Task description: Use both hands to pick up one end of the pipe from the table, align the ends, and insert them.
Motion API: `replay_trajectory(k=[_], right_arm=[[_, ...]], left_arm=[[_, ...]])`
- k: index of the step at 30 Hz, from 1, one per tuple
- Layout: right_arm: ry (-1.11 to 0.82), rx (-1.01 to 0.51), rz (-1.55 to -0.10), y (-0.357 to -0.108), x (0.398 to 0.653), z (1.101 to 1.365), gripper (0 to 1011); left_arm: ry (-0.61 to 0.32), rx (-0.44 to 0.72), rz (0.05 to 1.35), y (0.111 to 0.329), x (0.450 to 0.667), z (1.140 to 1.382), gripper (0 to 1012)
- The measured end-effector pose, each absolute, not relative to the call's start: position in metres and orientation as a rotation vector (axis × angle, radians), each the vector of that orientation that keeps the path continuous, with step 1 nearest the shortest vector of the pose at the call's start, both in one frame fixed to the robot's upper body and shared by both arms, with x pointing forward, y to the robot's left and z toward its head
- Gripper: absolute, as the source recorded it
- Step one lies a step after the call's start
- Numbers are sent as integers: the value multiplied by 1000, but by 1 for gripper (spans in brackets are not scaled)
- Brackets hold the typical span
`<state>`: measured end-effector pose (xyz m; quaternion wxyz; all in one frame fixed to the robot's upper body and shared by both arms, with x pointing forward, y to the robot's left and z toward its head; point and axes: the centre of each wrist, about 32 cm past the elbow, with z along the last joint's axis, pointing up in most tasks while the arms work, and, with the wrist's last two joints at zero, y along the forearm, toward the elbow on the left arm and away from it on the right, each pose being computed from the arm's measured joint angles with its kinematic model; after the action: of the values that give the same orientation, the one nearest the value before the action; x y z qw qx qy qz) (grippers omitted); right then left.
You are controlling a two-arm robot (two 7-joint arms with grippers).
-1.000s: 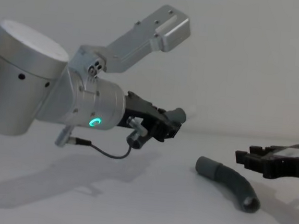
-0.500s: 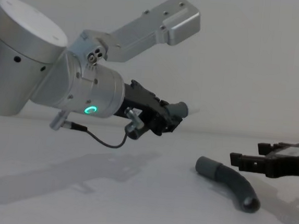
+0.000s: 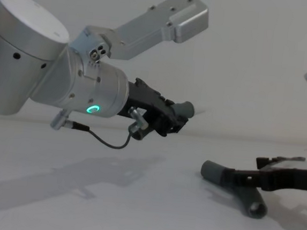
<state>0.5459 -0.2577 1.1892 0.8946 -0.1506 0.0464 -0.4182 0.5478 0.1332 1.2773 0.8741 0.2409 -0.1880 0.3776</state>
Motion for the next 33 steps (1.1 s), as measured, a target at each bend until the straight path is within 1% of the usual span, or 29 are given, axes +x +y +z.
replay_trajectory(k=[15, 27, 30, 31, 33], right_arm=[[174, -332, -833, -250, 553, 1188, 999], [184, -345, -833, -249, 556, 1188, 1000], [184, -347, -836, -248, 556, 1188, 963], [184, -348, -836, -248, 556, 1188, 928], [186, -349, -836, -248, 556, 1188, 895]], left_arm=[[-403, 478, 805, 131, 544, 1279, 359], [-407, 464, 811, 129, 541, 1279, 359], [-407, 462, 812, 129, 541, 1280, 359], [-407, 461, 812, 129, 540, 1280, 359], [-407, 458, 814, 129, 540, 1280, 359]])
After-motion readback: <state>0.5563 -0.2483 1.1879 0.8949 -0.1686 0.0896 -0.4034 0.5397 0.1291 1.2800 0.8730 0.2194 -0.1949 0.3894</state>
